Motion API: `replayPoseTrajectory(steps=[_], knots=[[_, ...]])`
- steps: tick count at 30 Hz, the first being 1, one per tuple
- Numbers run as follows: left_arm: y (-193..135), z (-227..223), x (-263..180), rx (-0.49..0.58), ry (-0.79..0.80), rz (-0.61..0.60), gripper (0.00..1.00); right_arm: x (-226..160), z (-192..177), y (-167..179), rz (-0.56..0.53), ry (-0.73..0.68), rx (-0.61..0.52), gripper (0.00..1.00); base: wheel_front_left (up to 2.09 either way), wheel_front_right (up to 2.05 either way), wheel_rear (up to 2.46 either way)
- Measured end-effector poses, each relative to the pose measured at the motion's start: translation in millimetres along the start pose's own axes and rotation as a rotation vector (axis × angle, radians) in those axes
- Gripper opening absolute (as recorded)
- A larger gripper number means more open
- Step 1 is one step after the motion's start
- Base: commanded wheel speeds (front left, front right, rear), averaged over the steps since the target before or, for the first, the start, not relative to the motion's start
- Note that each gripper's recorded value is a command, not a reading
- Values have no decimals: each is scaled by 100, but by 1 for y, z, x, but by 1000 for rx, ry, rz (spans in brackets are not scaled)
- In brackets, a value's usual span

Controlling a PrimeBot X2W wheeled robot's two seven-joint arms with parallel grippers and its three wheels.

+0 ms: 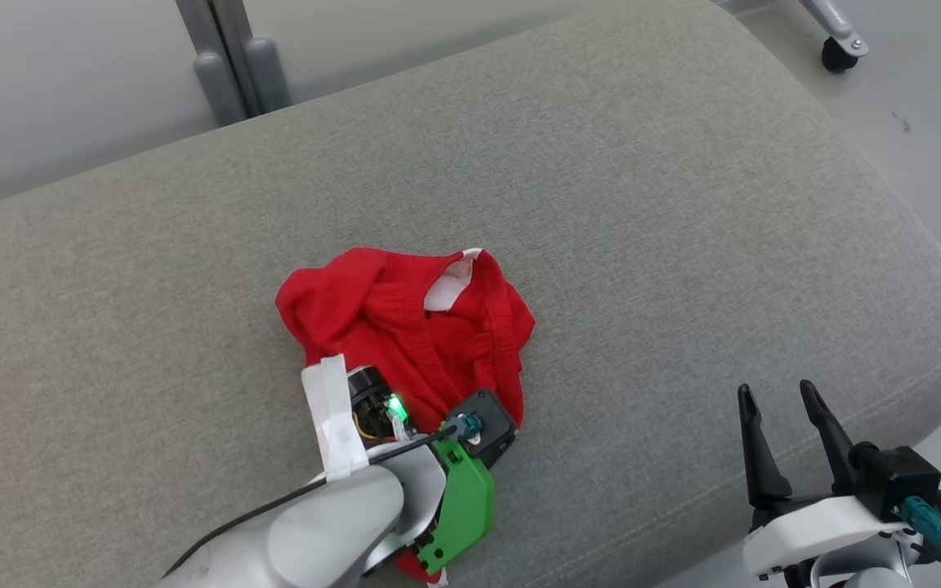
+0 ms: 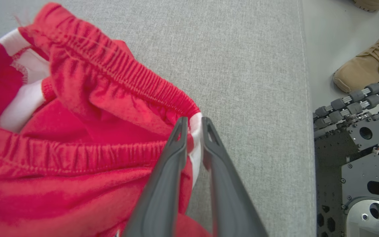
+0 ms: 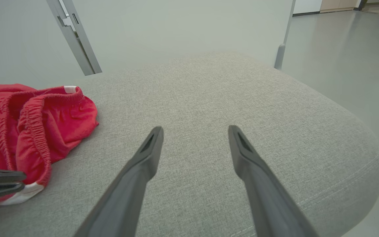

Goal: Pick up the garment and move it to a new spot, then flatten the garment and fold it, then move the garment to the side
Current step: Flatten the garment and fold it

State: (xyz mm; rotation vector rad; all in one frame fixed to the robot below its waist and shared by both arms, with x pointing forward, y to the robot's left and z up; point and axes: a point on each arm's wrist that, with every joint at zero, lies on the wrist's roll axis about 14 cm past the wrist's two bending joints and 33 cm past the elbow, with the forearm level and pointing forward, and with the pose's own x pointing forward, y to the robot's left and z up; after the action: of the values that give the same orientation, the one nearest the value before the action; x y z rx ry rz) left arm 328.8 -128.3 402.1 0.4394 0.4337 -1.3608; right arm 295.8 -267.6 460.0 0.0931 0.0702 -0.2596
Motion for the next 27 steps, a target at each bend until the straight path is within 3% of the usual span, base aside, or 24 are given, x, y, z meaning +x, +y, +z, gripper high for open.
replayPoseTrajectory(steps=[5,8,12,14,18,23,27], knots=[[0,-13,0,7,40,0,34,-1,0,-3,-10,0,3,100,0,0,0],[3,-20,0,6,62,5,35,-2,0,-5,-18,1,4,100,0,0,0],[5,-25,1,6,79,7,22,-3,0,-7,-26,2,6,100,0,0,0],[6,-28,1,4,86,10,0,-4,0,-8,-28,3,6,100,0,0,0],[6,-23,1,-39,59,14,0,-4,1,-9,-31,-1,8,100,0,0,0],[16,34,-1,-166,-120,29,0,-4,1,-7,-22,-5,12,100,0,0,0],[68,106,-19,-174,-305,126,0,-3,3,2,4,-12,17,100,0,0,0]])
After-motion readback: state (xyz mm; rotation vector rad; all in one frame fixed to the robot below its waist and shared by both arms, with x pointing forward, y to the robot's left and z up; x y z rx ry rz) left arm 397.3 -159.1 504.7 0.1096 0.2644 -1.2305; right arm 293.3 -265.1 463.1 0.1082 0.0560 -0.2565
